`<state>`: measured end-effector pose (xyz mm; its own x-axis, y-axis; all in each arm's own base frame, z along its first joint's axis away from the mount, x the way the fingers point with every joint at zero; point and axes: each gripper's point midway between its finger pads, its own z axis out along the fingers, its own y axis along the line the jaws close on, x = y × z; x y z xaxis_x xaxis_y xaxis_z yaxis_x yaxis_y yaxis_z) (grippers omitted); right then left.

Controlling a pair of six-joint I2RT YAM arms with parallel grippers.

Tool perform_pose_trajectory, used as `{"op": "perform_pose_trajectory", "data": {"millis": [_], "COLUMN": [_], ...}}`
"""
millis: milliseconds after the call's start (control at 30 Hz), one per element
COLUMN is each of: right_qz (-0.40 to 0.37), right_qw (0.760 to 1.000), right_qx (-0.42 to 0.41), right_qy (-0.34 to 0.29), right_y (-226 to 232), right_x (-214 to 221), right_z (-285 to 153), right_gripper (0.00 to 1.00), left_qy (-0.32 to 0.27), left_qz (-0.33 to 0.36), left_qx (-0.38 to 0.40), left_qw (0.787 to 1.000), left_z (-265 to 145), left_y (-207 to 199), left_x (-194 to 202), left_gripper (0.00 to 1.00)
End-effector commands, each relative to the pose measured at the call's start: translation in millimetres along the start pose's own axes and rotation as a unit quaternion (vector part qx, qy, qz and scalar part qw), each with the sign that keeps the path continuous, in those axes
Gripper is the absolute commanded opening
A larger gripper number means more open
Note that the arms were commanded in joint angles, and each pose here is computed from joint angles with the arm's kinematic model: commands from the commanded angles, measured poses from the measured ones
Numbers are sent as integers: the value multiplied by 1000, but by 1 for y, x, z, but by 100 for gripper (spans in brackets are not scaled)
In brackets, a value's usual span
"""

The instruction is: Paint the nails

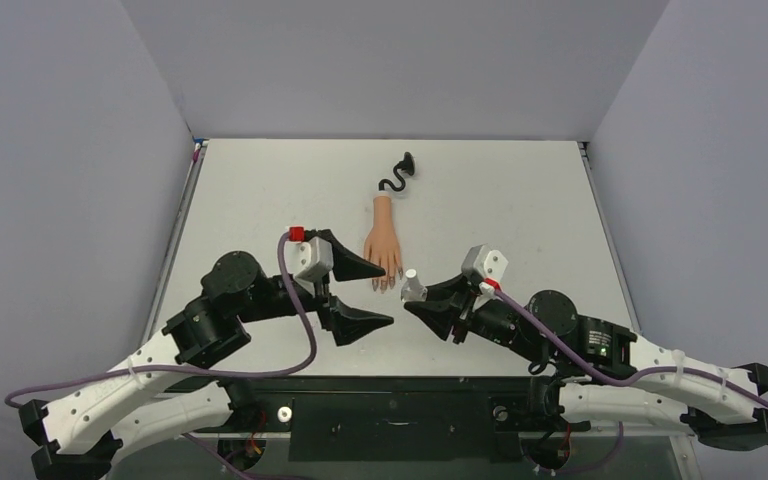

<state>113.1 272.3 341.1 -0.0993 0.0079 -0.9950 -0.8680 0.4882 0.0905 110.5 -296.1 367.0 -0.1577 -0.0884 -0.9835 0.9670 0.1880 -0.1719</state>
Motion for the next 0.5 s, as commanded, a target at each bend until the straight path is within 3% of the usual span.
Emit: {"op": "perform_pose_trajectory", "data": {"millis": [0, 200, 467], "right_qz": [0, -10, -12], "right_qw": [993, 984, 980], "right_qx": [-107, -176, -197], "right_qy": [-40, -23, -19], "right_y": [35, 59, 67], "right_x": [-25, -23, -24], "right_z": [-13, -18, -16], "right_gripper": [0, 0, 0], "left_qy": [-15, -28, -25], "left_qz": [49, 50, 43], "left_qx": [92, 158, 176], "left_qw": [994, 986, 983], "left_z": [-22, -28, -16], "left_y": [-38, -60, -61], "left_x": [-20, -22, -26], "left_gripper": [80, 73, 60]}}
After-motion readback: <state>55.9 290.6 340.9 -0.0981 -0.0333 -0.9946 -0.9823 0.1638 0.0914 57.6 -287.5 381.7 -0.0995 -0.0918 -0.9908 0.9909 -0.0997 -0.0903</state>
